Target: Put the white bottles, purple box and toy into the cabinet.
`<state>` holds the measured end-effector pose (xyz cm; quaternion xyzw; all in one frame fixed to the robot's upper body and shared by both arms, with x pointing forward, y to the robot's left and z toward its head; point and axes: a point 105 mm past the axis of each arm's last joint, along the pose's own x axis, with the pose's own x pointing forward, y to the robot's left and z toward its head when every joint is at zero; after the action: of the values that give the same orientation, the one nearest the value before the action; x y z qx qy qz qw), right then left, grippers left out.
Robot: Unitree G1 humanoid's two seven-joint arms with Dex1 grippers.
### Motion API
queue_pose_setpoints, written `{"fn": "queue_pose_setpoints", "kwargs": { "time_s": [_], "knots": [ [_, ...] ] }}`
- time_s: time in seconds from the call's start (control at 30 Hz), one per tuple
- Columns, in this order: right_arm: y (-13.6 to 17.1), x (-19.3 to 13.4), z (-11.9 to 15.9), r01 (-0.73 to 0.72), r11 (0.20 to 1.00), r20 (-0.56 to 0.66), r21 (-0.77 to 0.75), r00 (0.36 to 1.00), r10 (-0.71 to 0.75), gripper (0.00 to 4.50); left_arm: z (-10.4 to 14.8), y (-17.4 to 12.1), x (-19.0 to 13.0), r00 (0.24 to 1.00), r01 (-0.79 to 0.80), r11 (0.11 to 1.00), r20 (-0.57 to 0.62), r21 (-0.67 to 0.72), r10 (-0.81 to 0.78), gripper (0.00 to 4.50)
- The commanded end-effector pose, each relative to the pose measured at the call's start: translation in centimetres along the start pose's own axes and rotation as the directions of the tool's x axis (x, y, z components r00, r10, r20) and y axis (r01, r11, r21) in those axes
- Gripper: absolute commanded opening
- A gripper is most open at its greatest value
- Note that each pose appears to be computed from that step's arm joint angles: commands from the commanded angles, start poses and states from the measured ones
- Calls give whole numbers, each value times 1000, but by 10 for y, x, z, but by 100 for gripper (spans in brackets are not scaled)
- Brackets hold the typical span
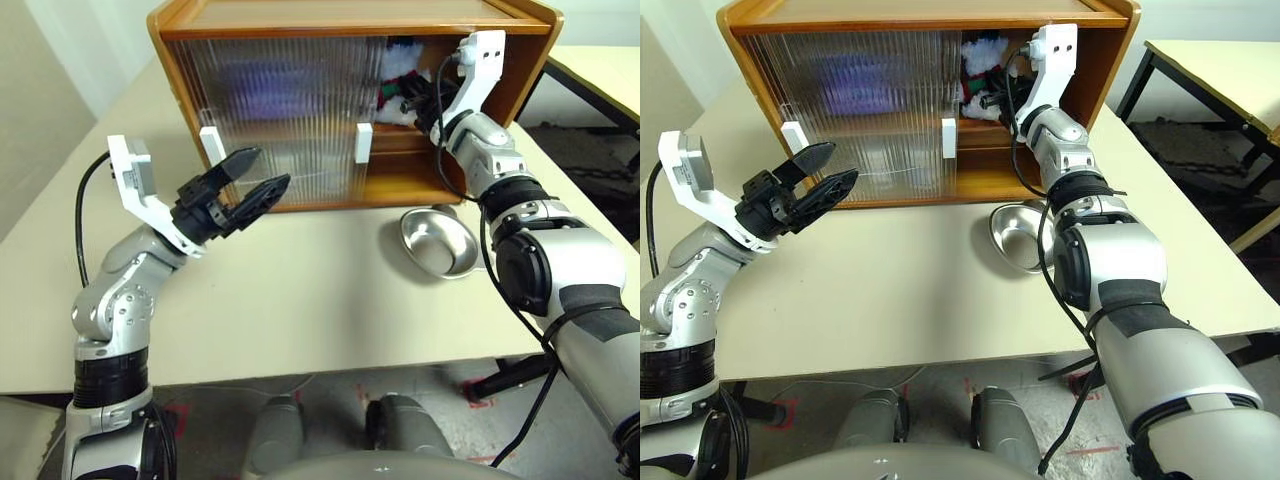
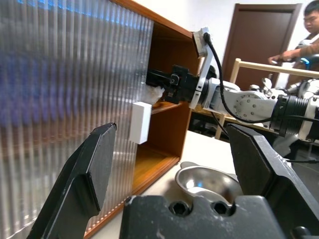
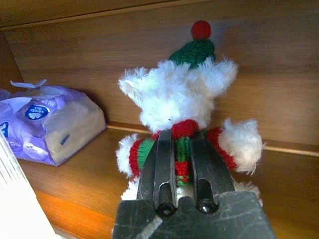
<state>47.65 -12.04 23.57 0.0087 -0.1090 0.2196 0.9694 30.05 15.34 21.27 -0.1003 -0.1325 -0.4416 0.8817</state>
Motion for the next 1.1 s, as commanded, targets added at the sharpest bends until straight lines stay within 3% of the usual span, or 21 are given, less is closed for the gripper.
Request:
{"fn": "queue_pose_setpoints", "kwargs": {
  "time_s": [0.03, 0.13, 0.53, 1.1],
  "knots": [
    [-3, 0, -3, 25, 1000, -16, -11, 1000, -25, 20, 1, -2, -3, 1000, -5, 1000, -14, 0, 5, 450],
    [-7, -3, -8, 48, 998, -38, -47, 998, -49, 20, 2, -2, -3, 1000, -6, 1000, -16, 2, 6, 450],
    [-19, -7, -2, 79, 993, -13, -83, 997, -80, 448, -4, -5, 7, 999, 28, 999, -16, -26, -29, 450],
    [-2, -10, 31, -23, 997, 158, -67, 987, 34, 448, -24, -9, 27, 992, 121, 988, -13, -95, -122, 450]
  ]
}}
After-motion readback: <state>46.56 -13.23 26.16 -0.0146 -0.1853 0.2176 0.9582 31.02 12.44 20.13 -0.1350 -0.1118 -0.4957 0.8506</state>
